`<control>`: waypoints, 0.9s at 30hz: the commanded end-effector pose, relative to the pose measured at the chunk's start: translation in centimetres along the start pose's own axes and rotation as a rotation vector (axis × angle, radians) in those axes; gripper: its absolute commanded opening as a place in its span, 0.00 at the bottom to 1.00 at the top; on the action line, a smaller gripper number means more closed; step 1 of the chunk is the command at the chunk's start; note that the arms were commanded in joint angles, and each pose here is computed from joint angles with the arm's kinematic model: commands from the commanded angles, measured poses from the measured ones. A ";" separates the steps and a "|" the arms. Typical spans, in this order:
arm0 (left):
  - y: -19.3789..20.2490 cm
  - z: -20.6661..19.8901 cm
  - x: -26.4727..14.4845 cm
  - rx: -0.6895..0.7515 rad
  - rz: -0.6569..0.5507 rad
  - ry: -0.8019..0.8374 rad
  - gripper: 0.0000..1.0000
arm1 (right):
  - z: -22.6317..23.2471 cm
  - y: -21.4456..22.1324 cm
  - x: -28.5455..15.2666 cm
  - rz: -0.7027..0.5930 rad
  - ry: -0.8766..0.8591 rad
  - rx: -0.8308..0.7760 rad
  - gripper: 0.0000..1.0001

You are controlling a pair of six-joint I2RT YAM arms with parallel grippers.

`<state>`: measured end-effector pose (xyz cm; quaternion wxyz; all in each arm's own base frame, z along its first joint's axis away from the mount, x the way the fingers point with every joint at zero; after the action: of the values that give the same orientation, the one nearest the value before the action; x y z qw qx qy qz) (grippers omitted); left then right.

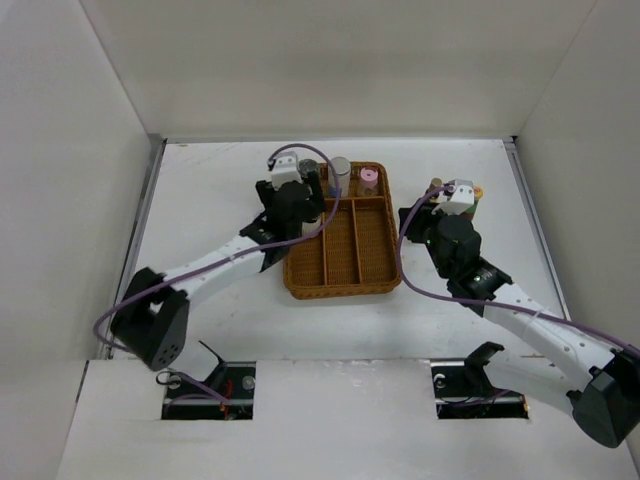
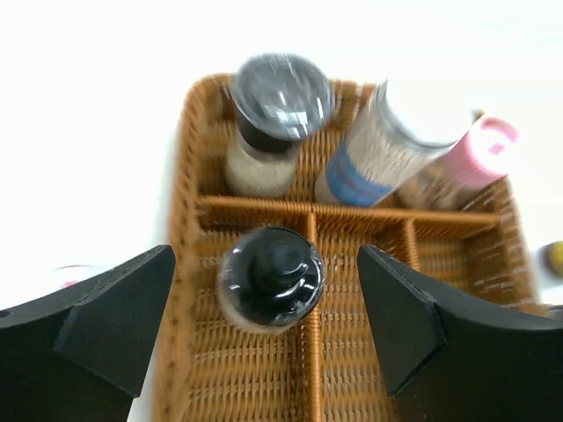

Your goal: Organize the condiment bottles

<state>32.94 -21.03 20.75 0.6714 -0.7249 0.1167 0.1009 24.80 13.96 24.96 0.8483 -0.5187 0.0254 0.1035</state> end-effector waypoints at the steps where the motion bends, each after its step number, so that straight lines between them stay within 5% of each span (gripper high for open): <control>1: -4.0 2.8 -3.0 -0.078 -0.111 -0.045 0.84 | 0.9 -0.5 -0.1 -0.035 -0.049 0.033 0.53; 9: -1.0 9.4 -2.1 -0.099 0.084 -0.211 0.81 | 1.1 -0.3 0.0 -0.029 -0.054 0.031 0.56; 22: 3.8 8.4 2.1 -0.018 0.224 -0.241 0.80 | 1.8 0.7 0.3 0.002 -0.072 0.006 0.81; 27: 4.8 8.6 2.2 -0.003 0.236 -0.256 0.60 | 1.8 0.7 0.3 0.002 -0.072 0.006 0.81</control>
<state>33.17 -12.76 14.12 0.6662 -0.6772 0.1343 0.2819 24.68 15.33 23.99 0.8403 -0.5255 0.0261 0.1304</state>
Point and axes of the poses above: each gripper's point midway between its finger pads, its own x axis out along the fingers, its own z axis along the line the jaws close on, y = z × x, the point moved 8 cm from there along -x, back along the fingers, and after that the axes turned 8 degrees about x, right-handed, at the moved point
